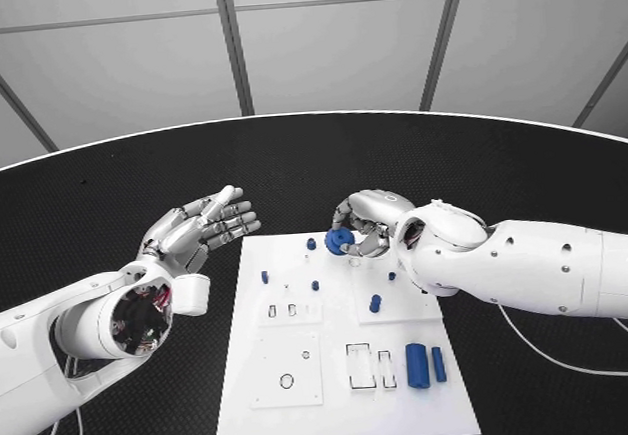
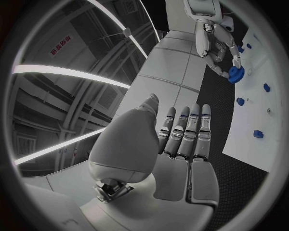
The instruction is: Assemble the parts on the task board
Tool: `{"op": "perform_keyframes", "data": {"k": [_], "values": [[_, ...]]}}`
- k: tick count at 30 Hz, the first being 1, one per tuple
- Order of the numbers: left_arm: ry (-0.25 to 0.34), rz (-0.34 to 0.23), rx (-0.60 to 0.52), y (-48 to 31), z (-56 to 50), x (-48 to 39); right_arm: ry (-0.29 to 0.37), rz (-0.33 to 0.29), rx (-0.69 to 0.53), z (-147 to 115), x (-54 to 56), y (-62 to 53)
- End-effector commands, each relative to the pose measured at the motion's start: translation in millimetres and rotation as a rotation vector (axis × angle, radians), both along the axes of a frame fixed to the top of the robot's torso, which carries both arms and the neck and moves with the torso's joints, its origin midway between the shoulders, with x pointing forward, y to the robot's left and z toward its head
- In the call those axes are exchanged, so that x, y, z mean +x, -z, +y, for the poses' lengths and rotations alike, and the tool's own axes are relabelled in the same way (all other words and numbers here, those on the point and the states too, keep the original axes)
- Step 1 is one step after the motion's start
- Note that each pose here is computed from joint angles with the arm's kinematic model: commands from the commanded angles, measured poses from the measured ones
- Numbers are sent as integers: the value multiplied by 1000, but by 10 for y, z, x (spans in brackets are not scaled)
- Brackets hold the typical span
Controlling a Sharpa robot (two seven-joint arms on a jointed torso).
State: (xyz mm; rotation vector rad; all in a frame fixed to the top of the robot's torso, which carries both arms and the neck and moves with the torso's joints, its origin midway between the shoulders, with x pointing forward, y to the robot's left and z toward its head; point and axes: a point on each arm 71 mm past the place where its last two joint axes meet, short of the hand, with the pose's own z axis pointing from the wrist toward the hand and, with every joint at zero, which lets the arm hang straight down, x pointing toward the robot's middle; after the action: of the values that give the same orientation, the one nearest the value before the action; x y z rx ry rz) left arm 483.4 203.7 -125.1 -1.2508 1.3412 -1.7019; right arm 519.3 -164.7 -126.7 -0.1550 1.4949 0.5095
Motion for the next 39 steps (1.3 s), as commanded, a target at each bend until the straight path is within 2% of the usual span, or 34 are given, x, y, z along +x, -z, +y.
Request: {"op": "perform_keyframes", "data": {"k": [1,8,20,39], "values": [[3,0,-1,0,-15,-1,-30,-17,-14,185,21,-1],[7,0,-2,-2,-35,-5,-45,-19,-39,385,91,20],[11,0,-2,-4,-57,-8,-73,1,-61,595,106,46],[14,0,-4,-6,-63,-13,-76,59,-101,644,136,105]]}}
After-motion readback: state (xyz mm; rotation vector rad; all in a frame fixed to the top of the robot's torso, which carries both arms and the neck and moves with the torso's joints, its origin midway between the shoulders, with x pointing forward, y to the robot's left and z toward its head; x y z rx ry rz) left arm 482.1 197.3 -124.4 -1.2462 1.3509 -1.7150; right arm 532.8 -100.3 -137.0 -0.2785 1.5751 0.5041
